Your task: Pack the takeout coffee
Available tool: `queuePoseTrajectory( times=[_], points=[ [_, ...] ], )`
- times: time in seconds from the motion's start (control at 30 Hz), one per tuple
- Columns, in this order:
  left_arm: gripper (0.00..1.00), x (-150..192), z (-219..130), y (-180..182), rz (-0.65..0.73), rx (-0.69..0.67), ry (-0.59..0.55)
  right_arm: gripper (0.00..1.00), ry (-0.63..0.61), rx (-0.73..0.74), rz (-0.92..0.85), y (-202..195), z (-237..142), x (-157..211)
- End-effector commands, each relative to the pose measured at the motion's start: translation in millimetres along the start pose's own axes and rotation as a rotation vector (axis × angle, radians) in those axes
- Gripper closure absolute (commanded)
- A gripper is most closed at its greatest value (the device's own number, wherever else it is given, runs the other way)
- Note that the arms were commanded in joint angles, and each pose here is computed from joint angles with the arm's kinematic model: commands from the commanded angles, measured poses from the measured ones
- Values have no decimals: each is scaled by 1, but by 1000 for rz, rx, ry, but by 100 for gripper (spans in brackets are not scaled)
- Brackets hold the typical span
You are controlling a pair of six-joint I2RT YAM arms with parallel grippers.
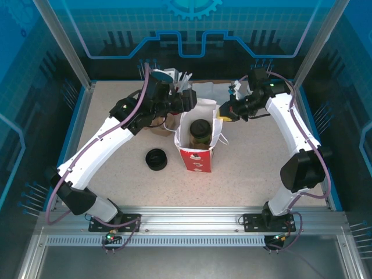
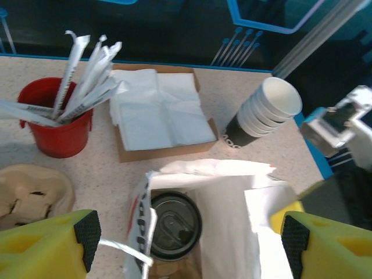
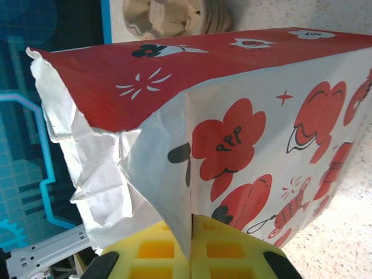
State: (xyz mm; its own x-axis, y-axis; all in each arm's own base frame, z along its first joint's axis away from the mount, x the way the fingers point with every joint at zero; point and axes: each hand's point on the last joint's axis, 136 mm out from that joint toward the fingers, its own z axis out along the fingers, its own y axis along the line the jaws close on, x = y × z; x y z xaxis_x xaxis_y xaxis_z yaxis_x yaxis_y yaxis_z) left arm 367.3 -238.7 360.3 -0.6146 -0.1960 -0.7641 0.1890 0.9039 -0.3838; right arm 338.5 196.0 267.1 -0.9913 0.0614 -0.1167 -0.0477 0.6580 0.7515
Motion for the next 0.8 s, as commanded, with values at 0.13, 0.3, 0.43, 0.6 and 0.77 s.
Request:
queuePoseTrajectory(
  times=[0.13, 0.3, 0.43, 0.6, 0.77],
  points=[
    [17, -10, 1, 46, -82, -110, -21, 91, 12, -81, -49, 5, 7, -10],
    [17, -15, 4, 70, -134, -166, -26, 89, 37, -88, -35, -2, 15, -8],
    [17, -15, 12, 81, -153, -184, -7, 88, 51, -104, -38, -4, 19, -7],
    [16, -16, 18, 89, -152, -201, 4, 87, 77, -122, -35, -5, 27, -6],
    [16, -18, 22, 98, -164, -214, 5, 86, 87, -143, -42, -4, 33, -6]
  ],
)
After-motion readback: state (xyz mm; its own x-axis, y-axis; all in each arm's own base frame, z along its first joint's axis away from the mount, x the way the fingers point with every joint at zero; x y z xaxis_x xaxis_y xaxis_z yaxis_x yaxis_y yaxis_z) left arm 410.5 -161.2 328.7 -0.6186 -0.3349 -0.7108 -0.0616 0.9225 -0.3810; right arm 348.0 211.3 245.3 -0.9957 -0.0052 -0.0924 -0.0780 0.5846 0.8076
